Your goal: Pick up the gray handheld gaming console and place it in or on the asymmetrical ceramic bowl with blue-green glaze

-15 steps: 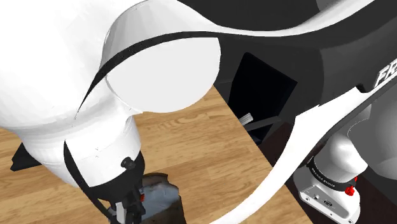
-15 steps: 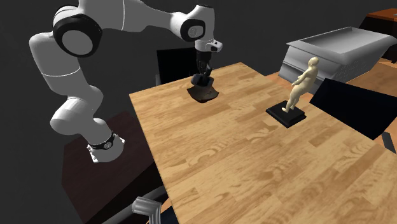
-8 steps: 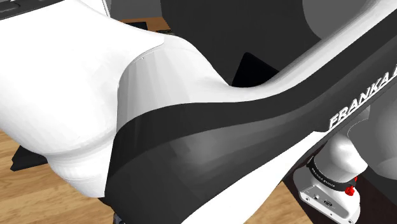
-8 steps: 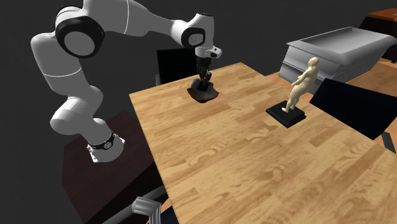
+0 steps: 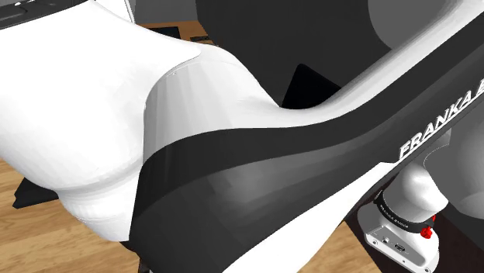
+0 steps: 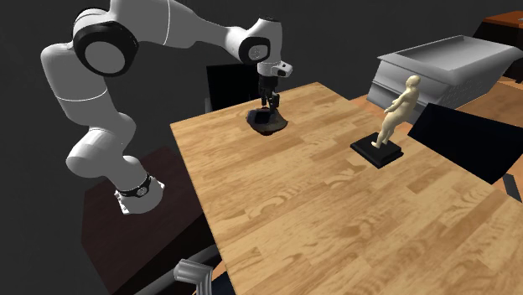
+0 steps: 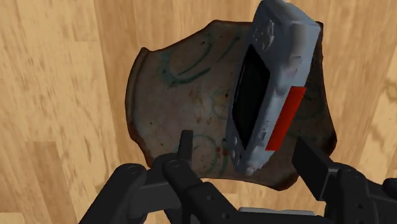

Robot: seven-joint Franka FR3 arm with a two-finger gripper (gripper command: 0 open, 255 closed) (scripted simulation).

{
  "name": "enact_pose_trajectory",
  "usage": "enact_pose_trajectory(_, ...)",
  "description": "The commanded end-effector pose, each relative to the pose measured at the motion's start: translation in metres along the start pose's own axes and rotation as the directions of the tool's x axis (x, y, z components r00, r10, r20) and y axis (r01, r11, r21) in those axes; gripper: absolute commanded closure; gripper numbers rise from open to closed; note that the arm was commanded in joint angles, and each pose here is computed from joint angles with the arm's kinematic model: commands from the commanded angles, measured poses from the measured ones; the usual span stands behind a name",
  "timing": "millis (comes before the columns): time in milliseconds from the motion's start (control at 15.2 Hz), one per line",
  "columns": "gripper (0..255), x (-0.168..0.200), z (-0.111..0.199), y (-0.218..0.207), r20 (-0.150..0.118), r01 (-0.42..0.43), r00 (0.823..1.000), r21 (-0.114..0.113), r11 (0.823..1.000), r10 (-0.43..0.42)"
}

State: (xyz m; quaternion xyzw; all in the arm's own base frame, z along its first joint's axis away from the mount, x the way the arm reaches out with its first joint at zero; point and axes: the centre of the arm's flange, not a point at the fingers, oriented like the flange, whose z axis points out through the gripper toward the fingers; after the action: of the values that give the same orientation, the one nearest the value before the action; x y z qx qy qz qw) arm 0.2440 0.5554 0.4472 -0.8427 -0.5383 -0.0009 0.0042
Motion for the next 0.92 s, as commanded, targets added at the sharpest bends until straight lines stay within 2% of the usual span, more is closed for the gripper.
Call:
enact_pose_trajectory(0,0,0.0,0.0,0.0,0.0,0.0,1.0,0.0,1.0,0.0)
enact_pose_trajectory(198,0,0.0,0.0,0.0,0.0,0.0,1.0,0.0,1.0,0.0)
enact_pose_trajectory(462,0,0.0,-0.05,0.0,0.0,0.0,1.0,0.0,1.0,0.0)
enact_pose_trajectory(858,0,0.0,-0.05,0.0,0.0,0.0,1.0,0.0,1.0,0.0)
